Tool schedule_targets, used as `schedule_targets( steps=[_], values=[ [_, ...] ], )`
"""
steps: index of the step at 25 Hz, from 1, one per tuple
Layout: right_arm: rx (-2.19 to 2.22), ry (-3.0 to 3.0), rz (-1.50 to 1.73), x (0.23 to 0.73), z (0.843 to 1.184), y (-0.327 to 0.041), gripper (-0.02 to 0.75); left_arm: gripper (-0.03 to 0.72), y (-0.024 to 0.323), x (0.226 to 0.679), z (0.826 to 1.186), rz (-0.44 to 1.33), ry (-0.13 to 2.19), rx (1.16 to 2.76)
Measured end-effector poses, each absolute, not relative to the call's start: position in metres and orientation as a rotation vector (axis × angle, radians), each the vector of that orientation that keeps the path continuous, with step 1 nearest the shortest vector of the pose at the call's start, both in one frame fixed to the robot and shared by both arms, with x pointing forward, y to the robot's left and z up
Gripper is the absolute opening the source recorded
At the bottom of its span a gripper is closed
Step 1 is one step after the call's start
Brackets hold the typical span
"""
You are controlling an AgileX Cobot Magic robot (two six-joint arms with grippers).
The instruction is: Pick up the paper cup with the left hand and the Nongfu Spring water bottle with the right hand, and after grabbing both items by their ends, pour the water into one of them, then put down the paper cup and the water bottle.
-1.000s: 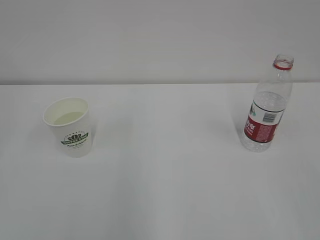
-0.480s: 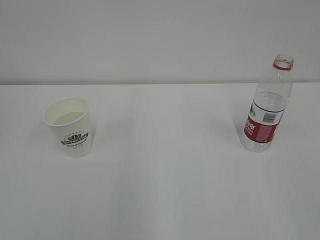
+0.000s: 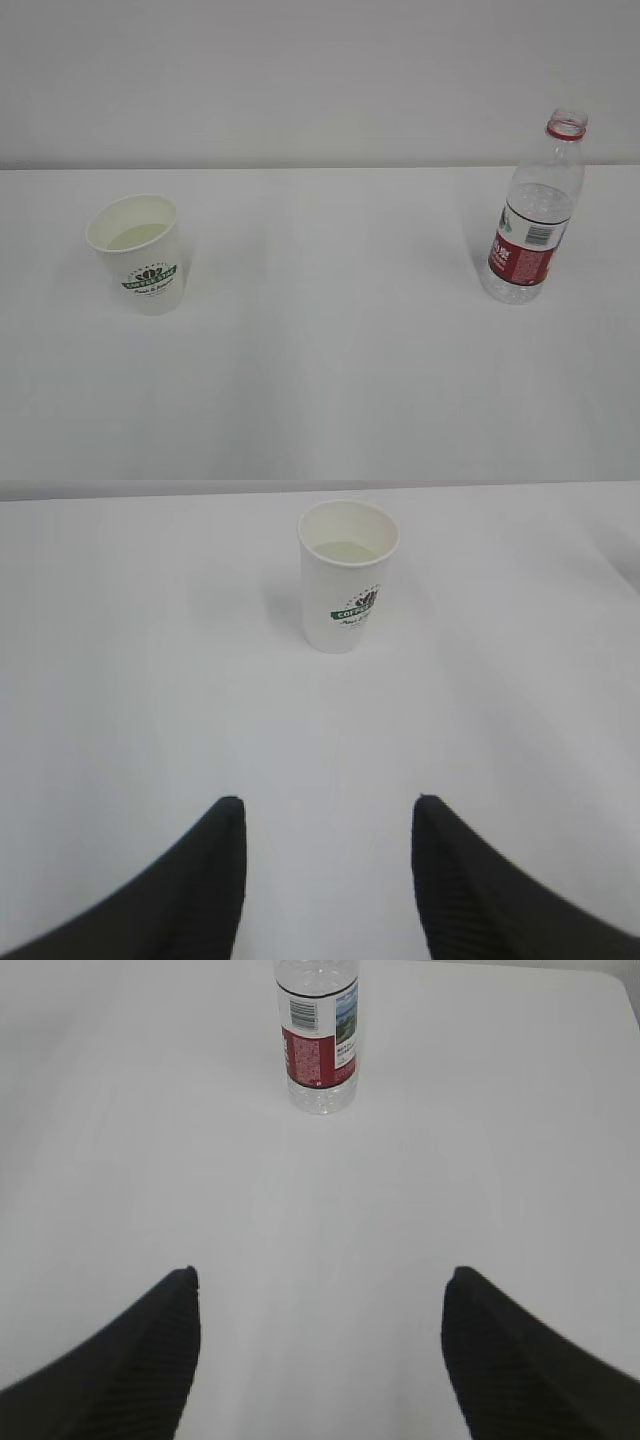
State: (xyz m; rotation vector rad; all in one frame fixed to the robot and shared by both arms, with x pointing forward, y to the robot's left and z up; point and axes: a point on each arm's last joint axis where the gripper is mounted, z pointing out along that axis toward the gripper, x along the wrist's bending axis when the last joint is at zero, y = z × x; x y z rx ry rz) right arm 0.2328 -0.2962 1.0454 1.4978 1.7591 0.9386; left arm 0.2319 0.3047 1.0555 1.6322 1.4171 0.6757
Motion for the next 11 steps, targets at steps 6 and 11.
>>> schedule_targets(
  steps=[6,11],
  values=[
    [1.498,1.759,0.939,0.2328,1.0454,-0.2962,0.568,0.391,0.3047,0.232,1.0556,0.676,1.416,1.631],
    [1.498,1.759,0.939,0.2328,1.0454,-0.2962,0.568,0.391,0.3047,0.232,1.0556,0.676,1.416,1.631]
  ],
)
